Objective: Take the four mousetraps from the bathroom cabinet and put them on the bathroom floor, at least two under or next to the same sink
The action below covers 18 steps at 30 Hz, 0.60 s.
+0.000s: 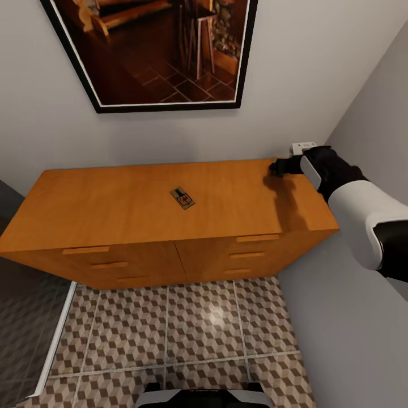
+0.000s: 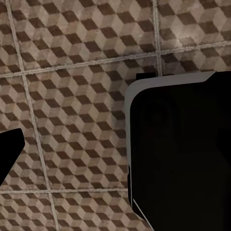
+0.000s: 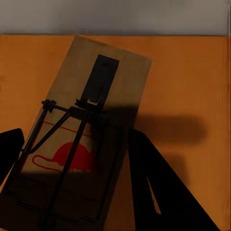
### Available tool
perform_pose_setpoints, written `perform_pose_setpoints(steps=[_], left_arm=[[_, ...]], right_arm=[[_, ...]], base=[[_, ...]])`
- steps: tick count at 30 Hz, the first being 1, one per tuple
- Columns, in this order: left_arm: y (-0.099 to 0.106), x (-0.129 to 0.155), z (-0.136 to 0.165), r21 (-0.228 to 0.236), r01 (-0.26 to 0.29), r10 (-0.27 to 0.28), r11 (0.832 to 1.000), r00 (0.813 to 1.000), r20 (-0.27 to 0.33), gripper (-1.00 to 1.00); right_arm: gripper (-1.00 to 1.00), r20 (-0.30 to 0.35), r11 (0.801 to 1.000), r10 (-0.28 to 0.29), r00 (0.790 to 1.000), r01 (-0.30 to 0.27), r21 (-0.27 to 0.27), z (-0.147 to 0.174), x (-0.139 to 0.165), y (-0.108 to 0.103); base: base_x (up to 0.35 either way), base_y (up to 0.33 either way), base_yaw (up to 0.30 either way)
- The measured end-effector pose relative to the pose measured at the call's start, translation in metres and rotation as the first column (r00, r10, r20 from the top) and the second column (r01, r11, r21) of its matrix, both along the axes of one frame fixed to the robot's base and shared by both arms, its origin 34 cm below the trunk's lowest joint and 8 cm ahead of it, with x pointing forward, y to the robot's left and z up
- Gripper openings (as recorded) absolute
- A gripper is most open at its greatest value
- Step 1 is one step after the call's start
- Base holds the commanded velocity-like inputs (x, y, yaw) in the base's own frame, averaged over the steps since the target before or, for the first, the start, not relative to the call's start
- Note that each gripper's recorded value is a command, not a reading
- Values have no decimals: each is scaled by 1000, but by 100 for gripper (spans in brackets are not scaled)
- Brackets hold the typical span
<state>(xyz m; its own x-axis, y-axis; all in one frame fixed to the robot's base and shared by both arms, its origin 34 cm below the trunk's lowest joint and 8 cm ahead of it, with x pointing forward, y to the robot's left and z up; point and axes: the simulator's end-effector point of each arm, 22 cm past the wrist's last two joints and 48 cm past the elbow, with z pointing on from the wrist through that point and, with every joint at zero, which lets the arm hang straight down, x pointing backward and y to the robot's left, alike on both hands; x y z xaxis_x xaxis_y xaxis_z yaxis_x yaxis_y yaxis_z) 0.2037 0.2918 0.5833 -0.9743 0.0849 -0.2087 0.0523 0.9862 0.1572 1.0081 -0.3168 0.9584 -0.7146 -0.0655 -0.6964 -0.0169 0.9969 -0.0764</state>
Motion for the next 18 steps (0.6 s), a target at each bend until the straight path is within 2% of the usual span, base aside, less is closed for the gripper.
perform_pose_setpoints(steps=[13,18], left_arm=[[0,0,0,1,0,0,1000,1000,0,100],[0,0,0,1,0,0,1000,1000,0,100]], right_arm=[[-100,11,1000,-15,1000,15,-27,28,6,0],[-100,12,999,-17,1000,18,-31,30,7,0]], base=[[-1,2,0],[-94,126,0]])
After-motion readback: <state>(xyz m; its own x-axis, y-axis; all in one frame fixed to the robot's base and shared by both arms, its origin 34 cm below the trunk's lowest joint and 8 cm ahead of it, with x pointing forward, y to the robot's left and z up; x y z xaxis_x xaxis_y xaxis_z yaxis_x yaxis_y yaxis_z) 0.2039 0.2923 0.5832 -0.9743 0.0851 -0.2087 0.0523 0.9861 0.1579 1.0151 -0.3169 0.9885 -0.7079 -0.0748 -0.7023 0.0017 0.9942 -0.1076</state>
